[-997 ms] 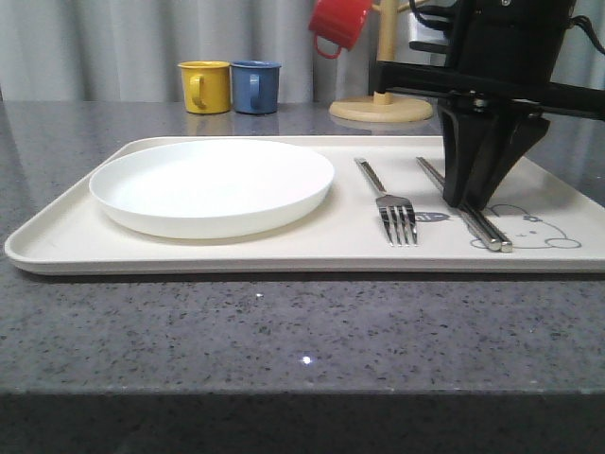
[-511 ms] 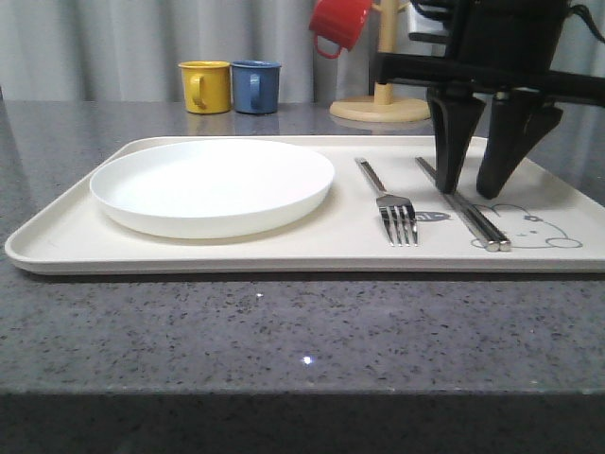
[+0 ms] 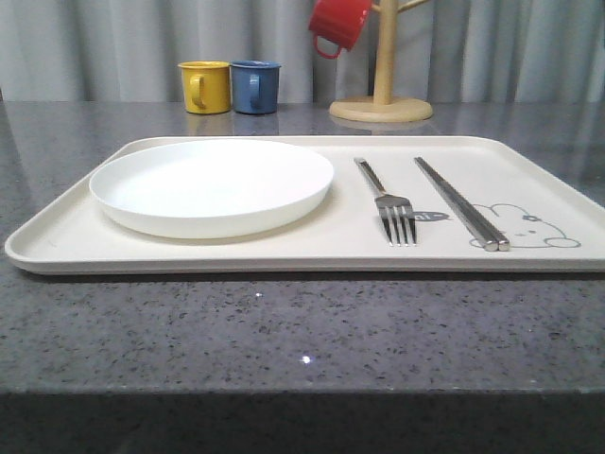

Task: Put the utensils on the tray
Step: 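Place the chopsticks on the tray beside the fork and release, then move the right gripper to the steel spoon and grasp it, then lower the spoon onto the tray beside the chopsticks and release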

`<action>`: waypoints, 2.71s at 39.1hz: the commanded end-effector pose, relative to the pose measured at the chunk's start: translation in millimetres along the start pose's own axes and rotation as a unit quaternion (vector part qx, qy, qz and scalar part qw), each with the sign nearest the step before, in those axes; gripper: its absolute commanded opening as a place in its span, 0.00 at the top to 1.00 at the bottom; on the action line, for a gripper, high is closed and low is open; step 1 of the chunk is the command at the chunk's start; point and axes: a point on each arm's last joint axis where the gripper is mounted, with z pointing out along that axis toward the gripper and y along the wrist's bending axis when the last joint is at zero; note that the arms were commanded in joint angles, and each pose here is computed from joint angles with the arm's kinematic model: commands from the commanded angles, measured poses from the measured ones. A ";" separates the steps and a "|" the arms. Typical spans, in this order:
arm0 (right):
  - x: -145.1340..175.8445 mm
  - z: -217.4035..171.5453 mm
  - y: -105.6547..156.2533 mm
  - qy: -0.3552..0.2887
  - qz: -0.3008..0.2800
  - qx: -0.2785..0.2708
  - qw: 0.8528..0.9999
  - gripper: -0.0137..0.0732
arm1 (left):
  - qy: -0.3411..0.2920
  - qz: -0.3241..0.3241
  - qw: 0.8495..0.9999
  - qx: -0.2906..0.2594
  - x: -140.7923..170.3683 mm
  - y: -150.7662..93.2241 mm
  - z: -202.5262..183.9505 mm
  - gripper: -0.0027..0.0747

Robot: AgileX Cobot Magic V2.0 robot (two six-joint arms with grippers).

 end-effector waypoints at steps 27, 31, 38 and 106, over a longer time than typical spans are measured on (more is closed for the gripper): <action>11.4 97.7 -66.2 0.145 0.018 0.024 0.989 0.39 | -0.049 -0.008 0.999 -0.001 -15.4 0.3 -1.9 0.99; 11.7 98.8 -66.1 0.148 0.018 0.024 0.989 0.50 | -0.049 -0.008 0.999 -0.001 -15.4 0.3 -1.9 0.99; 14.5 94.9 -65.8 0.164 0.019 0.023 0.986 0.84 | -0.049 -0.008 0.999 -0.001 -15.4 0.3 -1.9 0.99; 23.4 54.7 92.4 0.134 0.010 -0.068 0.989 0.91 | -0.049 -0.008 0.999 -0.001 -15.4 0.3 -1.9 0.99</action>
